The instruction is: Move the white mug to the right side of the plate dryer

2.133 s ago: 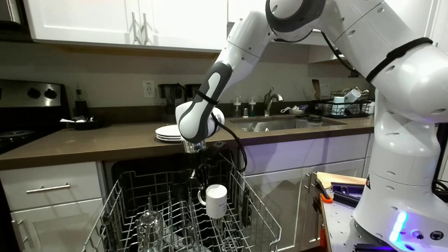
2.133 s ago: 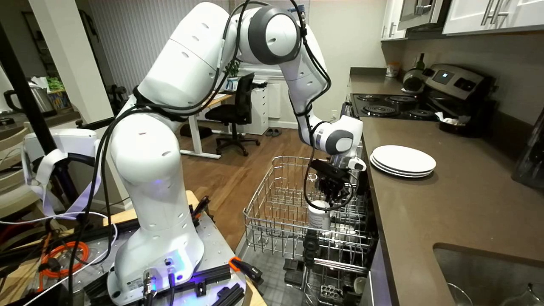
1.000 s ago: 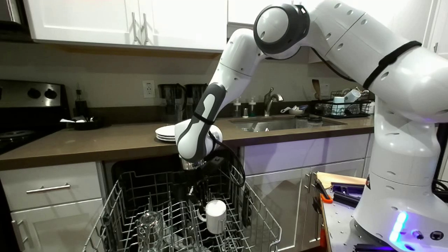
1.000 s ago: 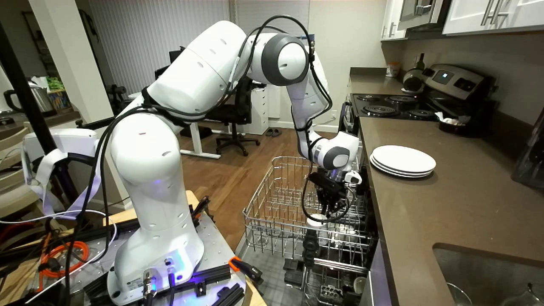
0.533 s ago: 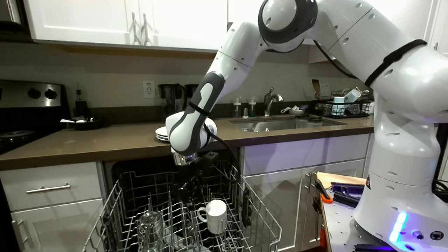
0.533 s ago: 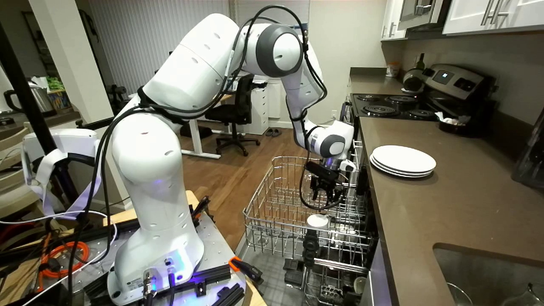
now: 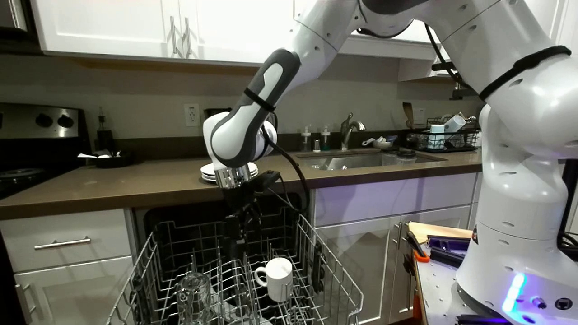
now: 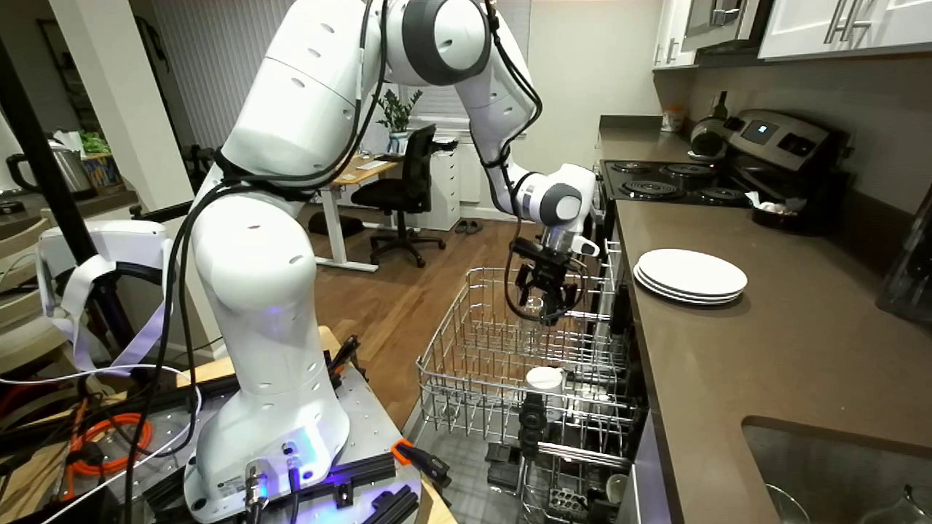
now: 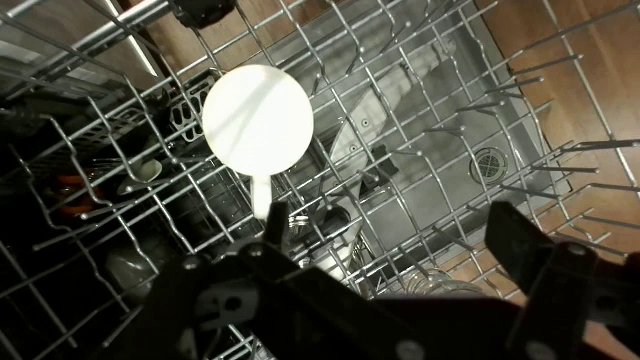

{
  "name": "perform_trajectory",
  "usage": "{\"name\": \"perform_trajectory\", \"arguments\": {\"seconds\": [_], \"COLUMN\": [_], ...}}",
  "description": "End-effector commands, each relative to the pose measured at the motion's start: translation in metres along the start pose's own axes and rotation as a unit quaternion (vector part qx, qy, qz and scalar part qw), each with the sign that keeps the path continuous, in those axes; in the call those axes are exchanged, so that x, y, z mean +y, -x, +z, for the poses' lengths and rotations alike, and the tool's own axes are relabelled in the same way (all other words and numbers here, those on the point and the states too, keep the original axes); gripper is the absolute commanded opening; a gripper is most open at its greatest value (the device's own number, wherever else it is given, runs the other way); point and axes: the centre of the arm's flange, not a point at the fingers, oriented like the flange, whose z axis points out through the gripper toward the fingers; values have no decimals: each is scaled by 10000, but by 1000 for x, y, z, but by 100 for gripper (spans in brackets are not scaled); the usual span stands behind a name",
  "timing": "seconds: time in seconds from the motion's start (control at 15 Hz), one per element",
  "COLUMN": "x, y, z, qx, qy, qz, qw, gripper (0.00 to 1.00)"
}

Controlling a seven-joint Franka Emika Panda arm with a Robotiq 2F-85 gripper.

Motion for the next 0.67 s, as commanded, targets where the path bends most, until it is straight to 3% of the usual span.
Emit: {"name": "perform_trajectory", "arguments": {"seconds": [0.0, 0.53, 0.6], "x": [-11, -25, -22], "y": [32, 52, 36], "z": [-31, -53, -45], "qx": [-124, -146, -89], "qy": [120, 106, 71], "qz": [-194, -394, -223], "qw": [9997, 9991, 9997], "gripper": [100, 100, 100]}}
